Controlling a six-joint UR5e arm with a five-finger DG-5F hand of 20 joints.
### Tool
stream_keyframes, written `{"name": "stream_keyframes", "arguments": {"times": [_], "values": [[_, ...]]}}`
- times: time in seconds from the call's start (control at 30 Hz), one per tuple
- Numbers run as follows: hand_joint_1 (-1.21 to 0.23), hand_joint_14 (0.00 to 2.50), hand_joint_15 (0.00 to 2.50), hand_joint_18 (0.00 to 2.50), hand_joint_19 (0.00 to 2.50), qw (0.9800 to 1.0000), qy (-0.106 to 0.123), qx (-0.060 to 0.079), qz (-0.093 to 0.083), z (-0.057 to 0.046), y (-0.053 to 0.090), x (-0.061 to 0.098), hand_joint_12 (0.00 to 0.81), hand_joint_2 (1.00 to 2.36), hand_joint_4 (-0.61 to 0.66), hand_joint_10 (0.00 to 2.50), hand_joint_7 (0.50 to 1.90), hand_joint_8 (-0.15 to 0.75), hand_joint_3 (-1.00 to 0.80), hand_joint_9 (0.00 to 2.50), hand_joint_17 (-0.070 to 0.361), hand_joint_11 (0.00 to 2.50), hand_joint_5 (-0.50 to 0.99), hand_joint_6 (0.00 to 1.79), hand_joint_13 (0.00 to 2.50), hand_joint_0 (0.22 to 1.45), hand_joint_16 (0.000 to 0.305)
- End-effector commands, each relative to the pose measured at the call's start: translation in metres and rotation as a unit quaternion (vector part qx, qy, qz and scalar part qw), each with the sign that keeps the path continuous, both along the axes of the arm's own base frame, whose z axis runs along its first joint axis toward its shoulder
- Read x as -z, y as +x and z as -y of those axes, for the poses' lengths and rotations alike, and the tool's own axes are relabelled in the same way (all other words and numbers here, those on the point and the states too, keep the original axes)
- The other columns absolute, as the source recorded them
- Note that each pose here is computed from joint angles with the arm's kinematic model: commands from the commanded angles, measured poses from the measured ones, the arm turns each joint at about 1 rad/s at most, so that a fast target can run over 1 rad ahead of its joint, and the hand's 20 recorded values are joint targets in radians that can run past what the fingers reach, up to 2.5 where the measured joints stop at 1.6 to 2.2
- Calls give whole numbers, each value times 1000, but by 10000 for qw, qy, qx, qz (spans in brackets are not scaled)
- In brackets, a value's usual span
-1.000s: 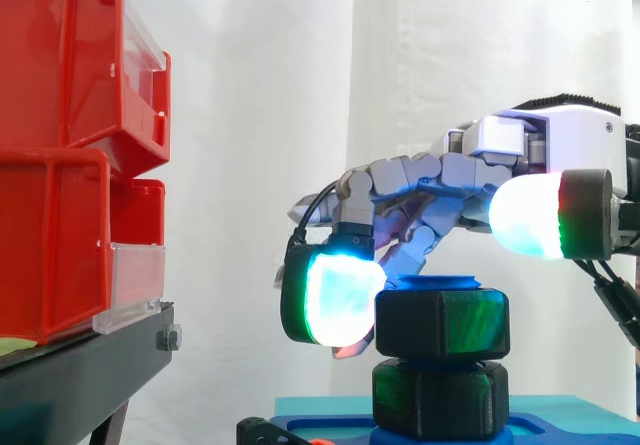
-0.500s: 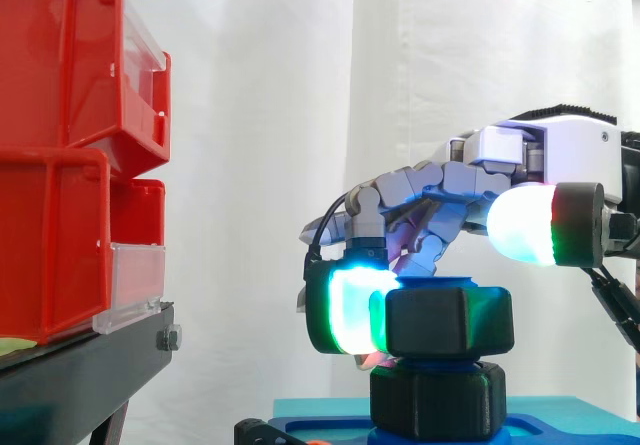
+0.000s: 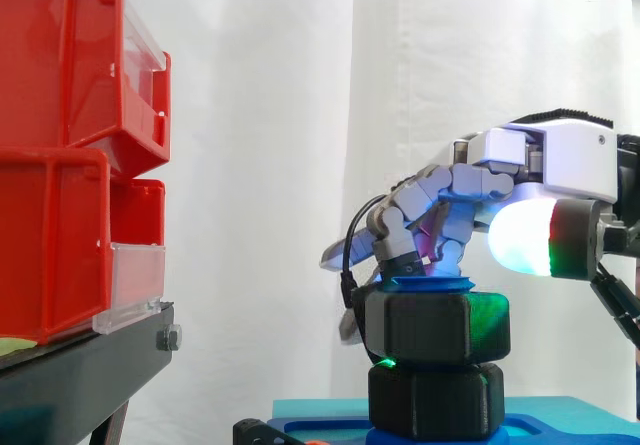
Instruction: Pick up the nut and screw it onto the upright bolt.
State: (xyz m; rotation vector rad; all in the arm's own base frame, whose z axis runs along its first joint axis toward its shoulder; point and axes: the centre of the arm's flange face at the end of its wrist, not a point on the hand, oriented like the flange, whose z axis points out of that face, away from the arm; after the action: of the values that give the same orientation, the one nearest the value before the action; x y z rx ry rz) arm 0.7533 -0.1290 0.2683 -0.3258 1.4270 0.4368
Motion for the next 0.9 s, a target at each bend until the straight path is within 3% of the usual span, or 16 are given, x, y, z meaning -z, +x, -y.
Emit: {"name": "stream_keyframes", "arguments": {"times": [0.0, 0.1, 0.23, 0.3, 0.4, 0.5, 0.7, 0.87], "values": [[-202, 0, 20, 628, 15, 10000, -11, -18, 59, 4, 1, -4, 147, 1000, 63, 0, 1135, 258, -500, 1444, 18, 42, 21, 747, 1015, 554, 8], [-201, 0, 14, 655, 30, 9999, -32, -39, 123, 9, 2, -11, 145, 1000, 68, 1, 1163, 258, -500, 1482, 17, 82, 27, 725, 1029, 554, 8], [-164, 0, 3, 560, 0, 9998, -39, -39, 187, 15, 2, -16, 173, 1000, 163, 3, 1528, 276, -500, 1406, 25, 105, 31, 500, 929, 546, 11], [-138, 0, 0, 482, 0, 9998, -40, -32, 195, 16, 2, -17, 191, 1000, 205, 2, 1326, 267, -500, 1313, 30, 83, -3, 504, 841, 544, 14], [-130, 0, 0, 447, 0, 9997, -44, -32, 241, 16, 4, -21, 199, 1000, 234, 2, 1179, 268, -500, 1247, 35, 52, -21, 505, 807, 542, 15], [-116, 0, 0, 410, 0, 9996, -46, -32, 263, 16, 5, -23, 207, 1000, 270, 0, 933, 255, -500, 1144, 40, 0, -50, 504, 744, 537, 18], [-94, 0, 0, 310, 0, 9997, -42, -55, 248, 12, 6, -22, 222, 1000, 225, 0, 735, 233, -500, 995, 50, 0, -83, 502, 618, 529, 22], [-70, 0, 0, 199, 0, 9998, -20, -25, 208, -2, 10, -15, 248, 1000, 217, 0, 676, 214, -500, 837, 59, 0, -99, 502, 518, 523, 26]]}}
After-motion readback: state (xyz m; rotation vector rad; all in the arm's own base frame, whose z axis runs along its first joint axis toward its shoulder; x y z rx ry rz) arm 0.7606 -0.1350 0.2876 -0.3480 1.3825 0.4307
